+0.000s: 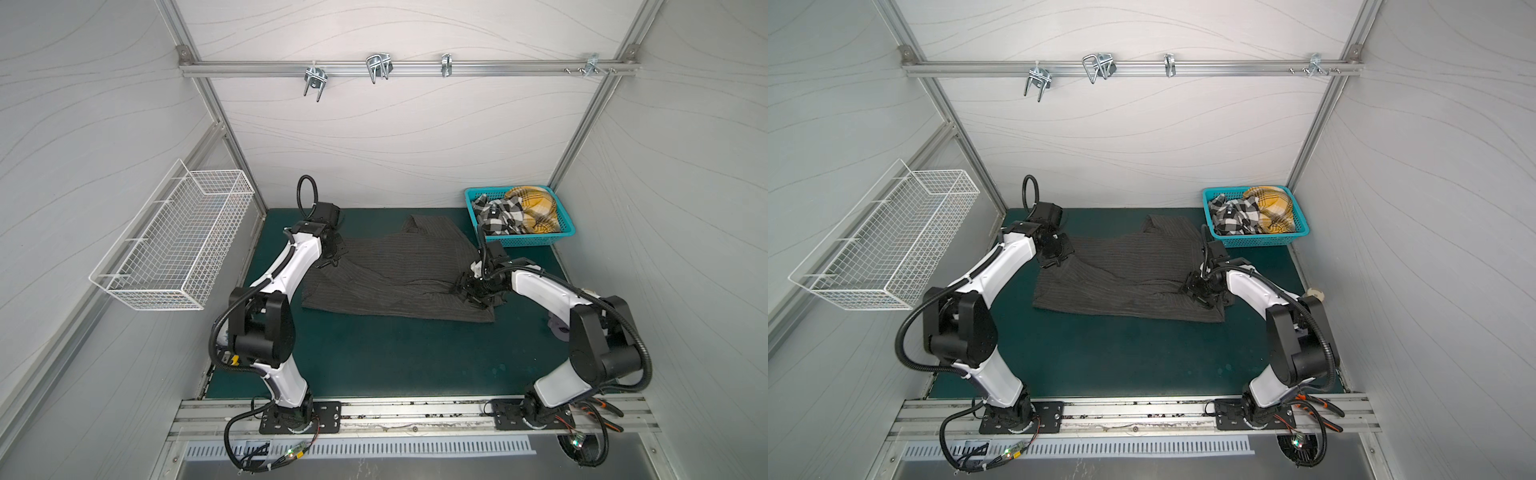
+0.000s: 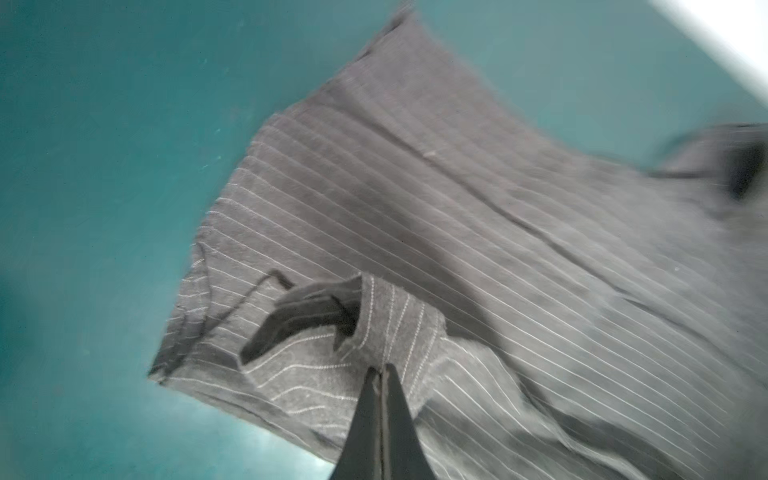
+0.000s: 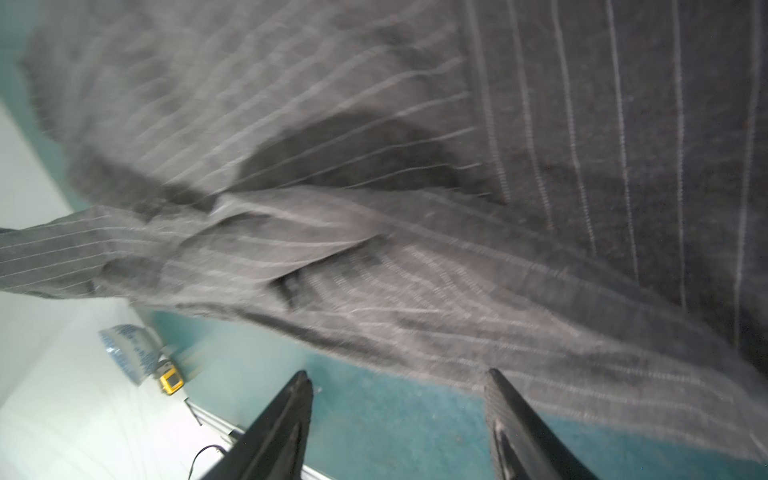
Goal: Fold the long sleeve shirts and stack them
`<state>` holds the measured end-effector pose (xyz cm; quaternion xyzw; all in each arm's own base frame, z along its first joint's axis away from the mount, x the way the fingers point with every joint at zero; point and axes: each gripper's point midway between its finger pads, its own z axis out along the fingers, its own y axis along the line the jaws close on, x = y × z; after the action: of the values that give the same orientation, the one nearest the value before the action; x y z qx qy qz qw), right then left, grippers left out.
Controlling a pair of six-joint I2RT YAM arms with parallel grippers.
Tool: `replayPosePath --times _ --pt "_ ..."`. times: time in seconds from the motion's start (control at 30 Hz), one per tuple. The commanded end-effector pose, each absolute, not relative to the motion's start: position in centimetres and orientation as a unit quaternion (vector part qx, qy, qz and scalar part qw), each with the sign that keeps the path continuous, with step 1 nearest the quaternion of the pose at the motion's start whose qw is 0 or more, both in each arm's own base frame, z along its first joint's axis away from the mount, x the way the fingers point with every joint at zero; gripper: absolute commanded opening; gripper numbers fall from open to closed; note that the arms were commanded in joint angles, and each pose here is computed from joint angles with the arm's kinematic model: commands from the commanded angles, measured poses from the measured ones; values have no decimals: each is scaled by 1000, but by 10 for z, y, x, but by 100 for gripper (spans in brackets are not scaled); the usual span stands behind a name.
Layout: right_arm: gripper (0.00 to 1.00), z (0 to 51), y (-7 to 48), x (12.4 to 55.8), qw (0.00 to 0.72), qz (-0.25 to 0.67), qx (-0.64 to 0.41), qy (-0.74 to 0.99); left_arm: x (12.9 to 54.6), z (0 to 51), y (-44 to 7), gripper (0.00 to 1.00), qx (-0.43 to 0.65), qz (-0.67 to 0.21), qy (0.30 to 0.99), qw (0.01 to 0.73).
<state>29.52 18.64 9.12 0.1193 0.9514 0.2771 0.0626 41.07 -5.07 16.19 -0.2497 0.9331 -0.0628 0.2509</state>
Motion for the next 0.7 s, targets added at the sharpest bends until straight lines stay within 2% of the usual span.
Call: replayPosePath --times 0.0,0.2,0.4,0.67 --pt "68 131 209 299 98 325 70 938 428 216 -83 0 -209 -180 890 364" --pt "75 191 282 303 97 454 16 886 397 265 -115 0 -127 -332 799 485" --pt "80 218 361 316 50 519 23 853 370 250 -134 0 -76 -391 777 488" --pt "77 189 428 340 -50 546 71 833 346 258 -164 0 -7 -412 772 484"
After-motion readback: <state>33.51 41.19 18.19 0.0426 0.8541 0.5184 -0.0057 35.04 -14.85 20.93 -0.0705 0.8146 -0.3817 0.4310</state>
